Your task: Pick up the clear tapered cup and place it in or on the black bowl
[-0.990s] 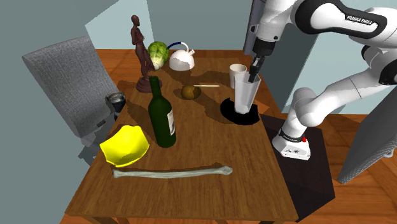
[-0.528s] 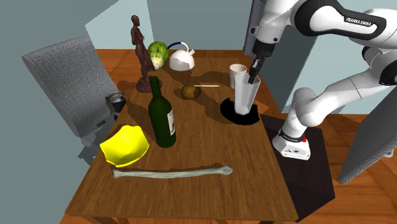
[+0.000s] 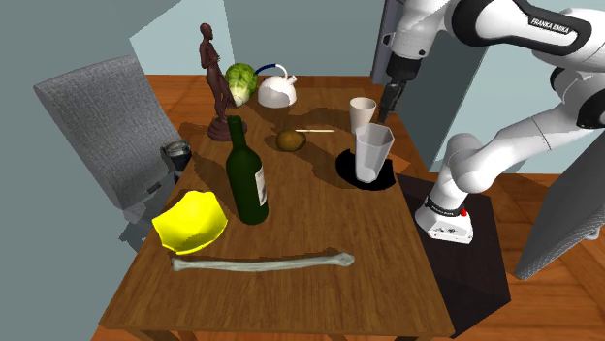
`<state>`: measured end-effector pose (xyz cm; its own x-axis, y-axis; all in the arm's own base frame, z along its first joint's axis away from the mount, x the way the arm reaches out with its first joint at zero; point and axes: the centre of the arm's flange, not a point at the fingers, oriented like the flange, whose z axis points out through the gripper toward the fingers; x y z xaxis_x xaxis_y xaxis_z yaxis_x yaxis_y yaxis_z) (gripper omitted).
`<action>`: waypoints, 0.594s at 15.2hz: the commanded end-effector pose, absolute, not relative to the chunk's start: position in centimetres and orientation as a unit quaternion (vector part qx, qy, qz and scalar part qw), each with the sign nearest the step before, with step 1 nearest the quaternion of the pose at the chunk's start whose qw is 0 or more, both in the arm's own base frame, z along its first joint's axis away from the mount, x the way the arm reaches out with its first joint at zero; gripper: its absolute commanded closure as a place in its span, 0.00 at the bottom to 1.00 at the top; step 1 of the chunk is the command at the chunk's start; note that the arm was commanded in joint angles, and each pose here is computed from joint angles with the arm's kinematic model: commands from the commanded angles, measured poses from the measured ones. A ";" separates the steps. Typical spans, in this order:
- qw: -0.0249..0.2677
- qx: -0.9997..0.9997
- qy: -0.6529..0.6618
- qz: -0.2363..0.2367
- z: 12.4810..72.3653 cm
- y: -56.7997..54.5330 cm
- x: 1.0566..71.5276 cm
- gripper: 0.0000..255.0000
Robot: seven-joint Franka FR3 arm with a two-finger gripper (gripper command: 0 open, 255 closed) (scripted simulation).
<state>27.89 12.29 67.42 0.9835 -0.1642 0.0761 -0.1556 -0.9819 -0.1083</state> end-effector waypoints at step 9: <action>0.051 -0.995 0.080 -0.042 70.8 12.1 27.4 0.00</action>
<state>27.39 12.08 70.82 0.9835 -0.1643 0.0759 -0.1557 -0.9819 -0.1082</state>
